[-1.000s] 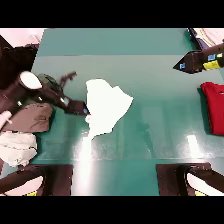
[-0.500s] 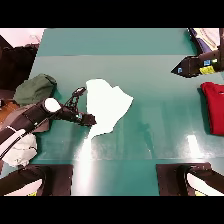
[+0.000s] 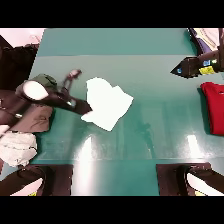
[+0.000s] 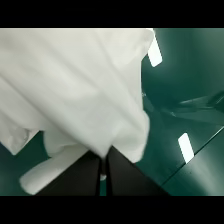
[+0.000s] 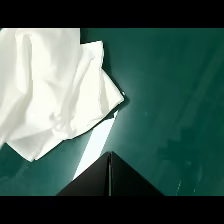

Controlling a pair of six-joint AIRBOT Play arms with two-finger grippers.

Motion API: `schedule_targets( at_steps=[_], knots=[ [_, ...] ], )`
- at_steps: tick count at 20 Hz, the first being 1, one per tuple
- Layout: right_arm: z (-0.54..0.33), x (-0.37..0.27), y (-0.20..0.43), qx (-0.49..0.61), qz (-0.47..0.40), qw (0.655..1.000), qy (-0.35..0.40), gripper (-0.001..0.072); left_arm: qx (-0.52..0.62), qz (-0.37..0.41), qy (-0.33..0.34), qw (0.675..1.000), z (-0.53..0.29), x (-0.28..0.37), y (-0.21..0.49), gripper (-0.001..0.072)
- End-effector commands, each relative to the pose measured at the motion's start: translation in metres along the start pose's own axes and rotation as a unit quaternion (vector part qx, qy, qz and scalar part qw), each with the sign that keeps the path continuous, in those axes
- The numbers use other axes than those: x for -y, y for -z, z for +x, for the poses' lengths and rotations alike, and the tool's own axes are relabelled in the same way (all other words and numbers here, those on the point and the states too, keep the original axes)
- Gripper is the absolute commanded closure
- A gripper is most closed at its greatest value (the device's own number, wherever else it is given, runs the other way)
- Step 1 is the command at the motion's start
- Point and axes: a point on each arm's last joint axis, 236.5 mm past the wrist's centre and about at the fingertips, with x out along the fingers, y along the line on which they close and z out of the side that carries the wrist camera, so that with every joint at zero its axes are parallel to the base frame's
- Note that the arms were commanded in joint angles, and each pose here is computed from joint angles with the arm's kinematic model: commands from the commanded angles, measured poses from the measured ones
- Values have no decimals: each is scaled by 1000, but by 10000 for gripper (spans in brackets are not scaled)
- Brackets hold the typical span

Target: Fold the shirts.

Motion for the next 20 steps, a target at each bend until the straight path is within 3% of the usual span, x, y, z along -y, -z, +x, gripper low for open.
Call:
schedule_targets(
  at_steps=[1,2,3,5,11,13,16,20],
  knots=[
    [16,6,9,-35,9,999,-3,523,45,85,-80,992,-105,3,-34,683],
    [29,9,18,-66,17,998,-10,377,70,98,-111,987,-136,0,-44,683],
    [42,11,26,-97,25,995,-18,329,91,106,-137,981,-159,-2,-52,683],
    [75,12,37,-144,40,988,-44,326,117,119,-181,969,-187,-8,-63,683],
    [194,-23,84,-234,64,961,-132,321,102,114,-189,970,-184,-15,-56,683],
    [223,-42,119,-271,105,941,-171,105,94,112,-193,970,-182,-19,-53,683],
    [258,-63,133,-245,148,936,-203,106,88,110,-196,970,-180,-22,-50,683],
    [288,-65,128,-187,150,956,-167,124,85,109,-196,971,-179,-22,-49,683]
  ],
)
